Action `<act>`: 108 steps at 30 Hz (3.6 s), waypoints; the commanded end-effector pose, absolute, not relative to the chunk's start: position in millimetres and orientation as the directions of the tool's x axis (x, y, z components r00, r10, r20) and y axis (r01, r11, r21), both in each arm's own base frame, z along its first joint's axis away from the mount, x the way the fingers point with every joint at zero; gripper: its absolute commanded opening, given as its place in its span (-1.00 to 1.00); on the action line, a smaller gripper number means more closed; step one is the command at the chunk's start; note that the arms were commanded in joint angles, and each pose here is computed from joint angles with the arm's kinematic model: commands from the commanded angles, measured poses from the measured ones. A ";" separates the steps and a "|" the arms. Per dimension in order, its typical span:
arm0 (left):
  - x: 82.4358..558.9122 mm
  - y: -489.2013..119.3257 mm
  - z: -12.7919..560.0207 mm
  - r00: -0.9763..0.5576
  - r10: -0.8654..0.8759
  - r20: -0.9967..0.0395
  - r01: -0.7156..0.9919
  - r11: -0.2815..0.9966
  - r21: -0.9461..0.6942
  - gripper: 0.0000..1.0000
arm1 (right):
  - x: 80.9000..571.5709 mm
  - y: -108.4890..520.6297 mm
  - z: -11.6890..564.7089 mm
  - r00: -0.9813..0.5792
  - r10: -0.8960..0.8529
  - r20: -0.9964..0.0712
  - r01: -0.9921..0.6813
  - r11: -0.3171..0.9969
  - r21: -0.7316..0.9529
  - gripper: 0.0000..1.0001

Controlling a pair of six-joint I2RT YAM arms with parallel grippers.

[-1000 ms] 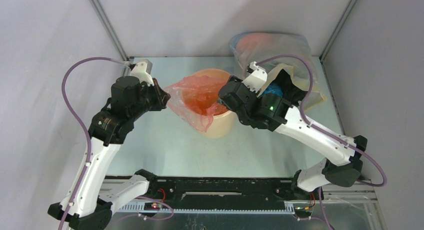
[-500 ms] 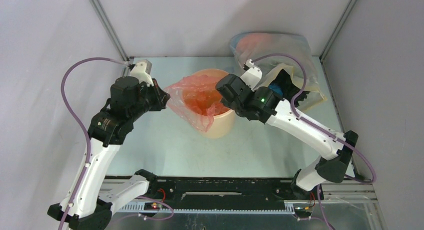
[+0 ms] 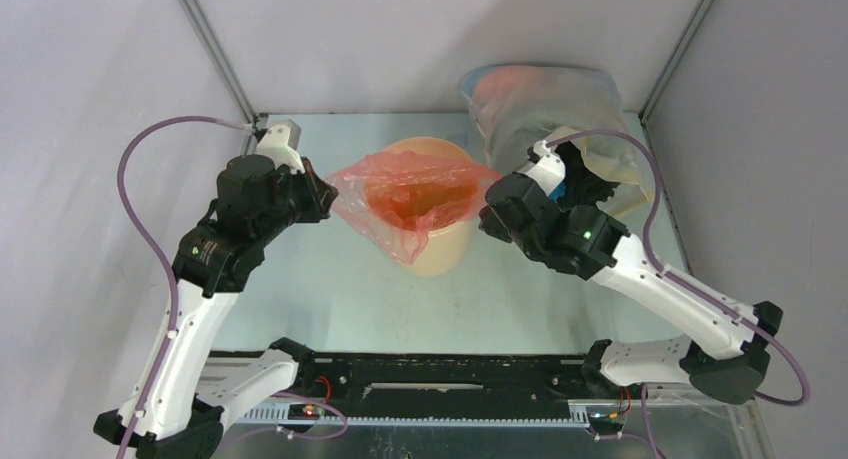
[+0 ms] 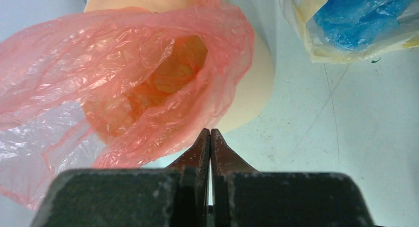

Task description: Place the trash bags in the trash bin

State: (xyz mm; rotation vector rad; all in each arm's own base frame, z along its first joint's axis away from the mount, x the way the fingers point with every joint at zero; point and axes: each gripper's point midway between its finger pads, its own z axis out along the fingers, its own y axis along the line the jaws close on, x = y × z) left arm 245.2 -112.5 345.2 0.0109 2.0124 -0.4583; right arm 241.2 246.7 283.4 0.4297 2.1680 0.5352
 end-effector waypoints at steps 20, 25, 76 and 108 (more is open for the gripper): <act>240.7 -110.4 338.9 -0.469 -0.170 -0.867 0.219 0.928 -0.301 -1.00 | 213.5 315.8 339.1 -0.517 0.201 -0.832 -0.453 0.760 0.466 0.49; 241.2 -111.5 339.1 -0.471 -0.168 -0.866 0.223 0.927 -0.302 -1.00 | 220.0 332.2 348.0 -0.513 0.213 -0.832 -0.424 0.780 0.461 0.50; 309.6 -93.2 252.3 -0.470 -0.279 -0.838 -0.048 0.955 -0.291 -1.00 | 213.7 230.3 236.1 -0.491 0.133 -0.861 -0.252 0.924 0.287 -0.67; 323.6 -102.2 241.3 -0.415 -0.356 -0.837 -0.046 0.927 -0.372 -1.00 | 301.5 235.3 322.0 -0.360 0.088 -0.929 -0.430 0.868 0.249 -0.90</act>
